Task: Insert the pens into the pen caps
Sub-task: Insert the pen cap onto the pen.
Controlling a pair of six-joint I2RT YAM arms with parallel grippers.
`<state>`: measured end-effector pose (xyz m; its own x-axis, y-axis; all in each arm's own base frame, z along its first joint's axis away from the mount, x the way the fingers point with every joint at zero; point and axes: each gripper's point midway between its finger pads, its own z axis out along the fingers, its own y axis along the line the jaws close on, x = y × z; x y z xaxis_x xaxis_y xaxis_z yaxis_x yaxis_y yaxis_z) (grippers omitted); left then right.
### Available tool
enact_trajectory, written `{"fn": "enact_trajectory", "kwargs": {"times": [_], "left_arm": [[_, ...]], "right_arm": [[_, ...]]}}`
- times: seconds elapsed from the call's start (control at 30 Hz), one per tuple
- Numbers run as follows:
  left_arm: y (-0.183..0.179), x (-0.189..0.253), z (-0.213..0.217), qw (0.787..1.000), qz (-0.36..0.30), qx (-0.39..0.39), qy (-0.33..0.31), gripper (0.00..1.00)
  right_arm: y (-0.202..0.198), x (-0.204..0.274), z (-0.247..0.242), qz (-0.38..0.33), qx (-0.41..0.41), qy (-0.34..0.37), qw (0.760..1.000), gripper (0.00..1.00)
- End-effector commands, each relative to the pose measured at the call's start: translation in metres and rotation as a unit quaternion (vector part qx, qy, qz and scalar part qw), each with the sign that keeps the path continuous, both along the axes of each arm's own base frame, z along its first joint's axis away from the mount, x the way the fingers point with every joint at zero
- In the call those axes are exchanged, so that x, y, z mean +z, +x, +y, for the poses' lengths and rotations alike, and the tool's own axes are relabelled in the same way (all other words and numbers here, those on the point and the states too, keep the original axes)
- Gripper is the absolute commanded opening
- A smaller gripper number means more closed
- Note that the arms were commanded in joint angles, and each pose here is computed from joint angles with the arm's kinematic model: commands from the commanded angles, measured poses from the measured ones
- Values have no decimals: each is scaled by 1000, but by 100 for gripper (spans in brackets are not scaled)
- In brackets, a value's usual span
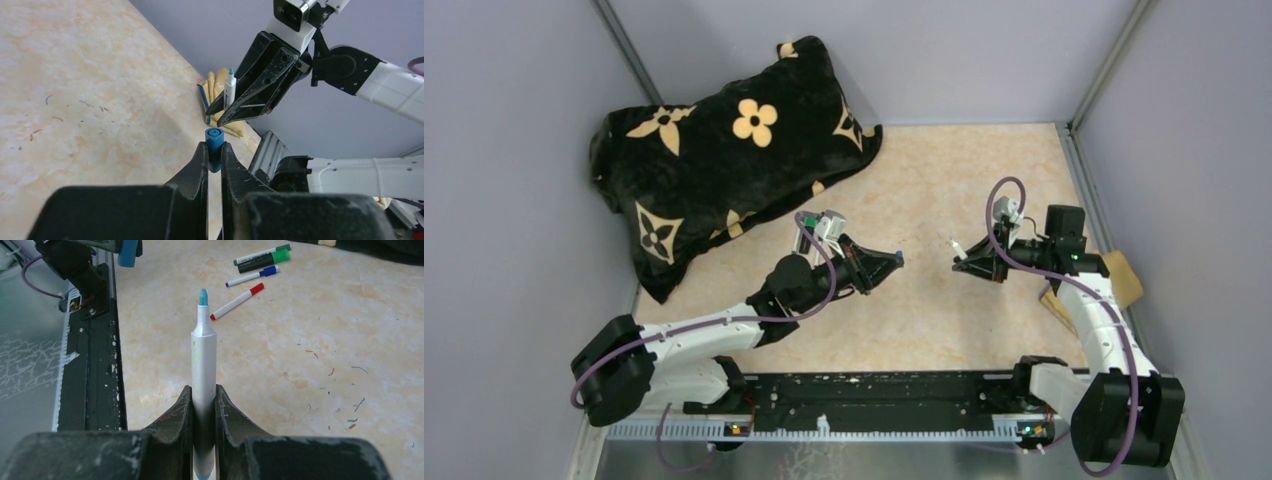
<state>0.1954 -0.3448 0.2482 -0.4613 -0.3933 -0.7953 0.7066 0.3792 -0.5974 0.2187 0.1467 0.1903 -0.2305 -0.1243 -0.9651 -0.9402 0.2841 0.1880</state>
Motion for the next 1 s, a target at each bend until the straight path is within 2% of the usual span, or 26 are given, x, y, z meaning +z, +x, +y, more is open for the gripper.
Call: {"fn": "enact_trajectory", "kwargs": {"times": [0.0,0.67,0.97], "left_arm": [[-1,31,-9,998,-3,-20,-53,0],[10,23,-22,996,45,-16,-70,0],[38,1,-17,989,121,66,-52,0]], "right_arm": [[-8,7,6,-20,28,20,999,0],[-13,4,12,-20,43,21,999,0],[-11,-2,15,-10,38,11,999,0]]}}
